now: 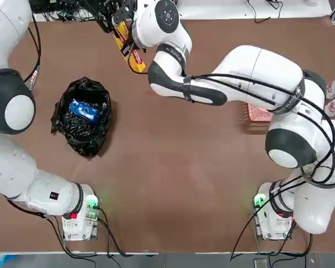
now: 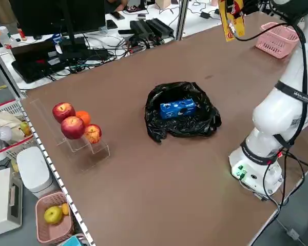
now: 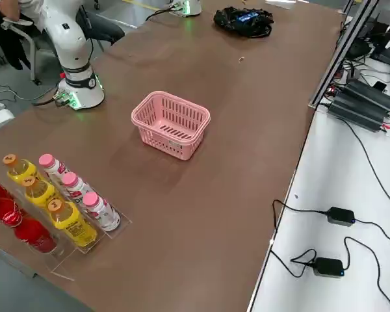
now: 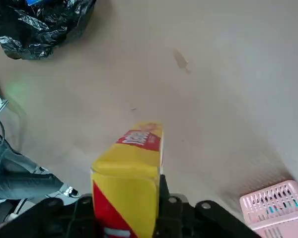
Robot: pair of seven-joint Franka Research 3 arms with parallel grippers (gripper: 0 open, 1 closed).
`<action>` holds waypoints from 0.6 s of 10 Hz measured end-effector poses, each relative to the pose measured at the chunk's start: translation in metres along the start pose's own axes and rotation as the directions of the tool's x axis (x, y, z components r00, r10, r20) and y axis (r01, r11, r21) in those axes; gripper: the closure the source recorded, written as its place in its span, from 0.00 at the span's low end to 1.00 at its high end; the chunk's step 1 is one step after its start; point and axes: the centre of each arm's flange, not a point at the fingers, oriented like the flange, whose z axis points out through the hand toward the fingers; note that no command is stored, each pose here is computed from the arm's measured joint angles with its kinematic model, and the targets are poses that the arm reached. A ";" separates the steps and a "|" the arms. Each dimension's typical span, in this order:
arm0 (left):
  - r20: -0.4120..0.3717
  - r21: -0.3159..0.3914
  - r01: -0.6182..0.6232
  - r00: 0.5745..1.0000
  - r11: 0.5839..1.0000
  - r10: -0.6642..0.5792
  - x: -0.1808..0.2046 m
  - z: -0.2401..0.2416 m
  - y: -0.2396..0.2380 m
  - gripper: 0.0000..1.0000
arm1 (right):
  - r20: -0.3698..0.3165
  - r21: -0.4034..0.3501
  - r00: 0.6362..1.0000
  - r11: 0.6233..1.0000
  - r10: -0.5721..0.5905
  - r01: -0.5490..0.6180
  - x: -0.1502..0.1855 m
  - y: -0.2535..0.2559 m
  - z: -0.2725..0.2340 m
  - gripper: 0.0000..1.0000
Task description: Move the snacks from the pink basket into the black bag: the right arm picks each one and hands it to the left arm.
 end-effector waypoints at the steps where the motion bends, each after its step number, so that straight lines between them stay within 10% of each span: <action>1: -0.003 -0.003 0.008 1.000 1.000 -0.008 0.005 -0.002 -0.001 0.67 | -0.008 0.004 1.000 1.000 0.001 -0.001 0.002 -0.002 -0.002 0.65; 6: -0.032 -0.023 0.048 0.998 0.999 -0.048 0.076 -0.022 -0.027 0.67 | -0.018 0.018 1.000 1.000 0.006 -0.006 0.005 -0.014 -0.007 0.00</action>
